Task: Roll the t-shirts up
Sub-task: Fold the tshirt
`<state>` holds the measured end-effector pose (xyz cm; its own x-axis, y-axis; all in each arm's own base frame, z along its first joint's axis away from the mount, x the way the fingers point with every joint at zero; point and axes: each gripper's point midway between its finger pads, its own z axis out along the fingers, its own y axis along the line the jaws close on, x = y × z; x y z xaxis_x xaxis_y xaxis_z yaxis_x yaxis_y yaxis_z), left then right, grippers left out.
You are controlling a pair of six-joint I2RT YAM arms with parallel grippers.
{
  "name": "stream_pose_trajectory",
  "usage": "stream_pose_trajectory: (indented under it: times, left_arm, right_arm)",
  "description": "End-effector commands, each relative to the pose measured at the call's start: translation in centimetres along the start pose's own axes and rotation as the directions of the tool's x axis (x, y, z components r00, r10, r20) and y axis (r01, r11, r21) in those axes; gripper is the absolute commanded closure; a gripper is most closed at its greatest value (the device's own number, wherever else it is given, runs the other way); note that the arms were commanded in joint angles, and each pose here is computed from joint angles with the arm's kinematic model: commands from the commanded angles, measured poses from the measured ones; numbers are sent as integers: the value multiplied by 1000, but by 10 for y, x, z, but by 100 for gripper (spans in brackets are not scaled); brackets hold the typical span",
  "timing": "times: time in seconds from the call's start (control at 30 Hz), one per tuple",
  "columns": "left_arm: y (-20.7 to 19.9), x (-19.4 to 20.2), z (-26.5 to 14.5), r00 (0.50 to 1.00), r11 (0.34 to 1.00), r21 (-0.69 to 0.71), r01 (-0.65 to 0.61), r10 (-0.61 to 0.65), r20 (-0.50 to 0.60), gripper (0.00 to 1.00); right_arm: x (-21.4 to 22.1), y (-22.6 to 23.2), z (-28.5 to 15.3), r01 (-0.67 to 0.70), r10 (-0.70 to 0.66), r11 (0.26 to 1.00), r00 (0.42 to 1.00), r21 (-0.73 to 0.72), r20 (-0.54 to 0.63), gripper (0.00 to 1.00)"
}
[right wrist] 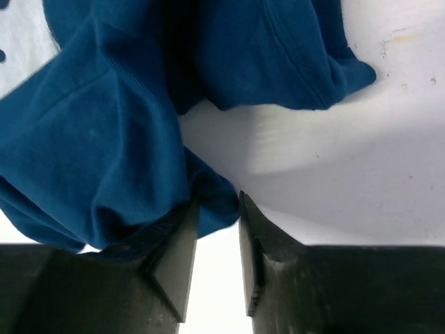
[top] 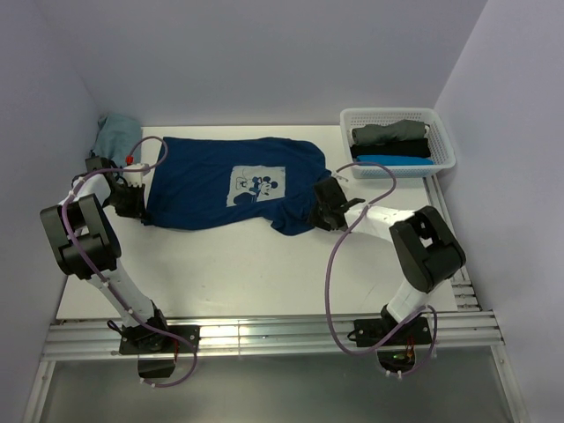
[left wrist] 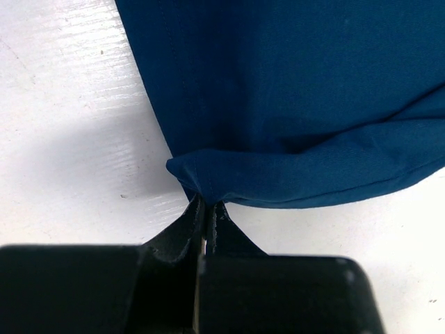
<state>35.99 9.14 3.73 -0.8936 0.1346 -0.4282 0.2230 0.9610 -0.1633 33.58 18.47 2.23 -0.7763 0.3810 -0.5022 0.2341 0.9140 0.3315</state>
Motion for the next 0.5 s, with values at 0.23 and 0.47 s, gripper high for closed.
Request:
stream_pose_trajectory:
  times: [0.23, 0.47]
  left_arm:
    - [-6, -8, -22, 999, 999, -25, -24, 25, 43, 100]
    - [-14, 9, -39, 998, 997, -55, -58, 60, 28, 100]
  right_arm:
    - [-9, 6, -23, -21, 24, 998, 998, -53, 64, 100]
    - [-5, 3, -91, -64, 87, 983, 988, -172, 131, 100]
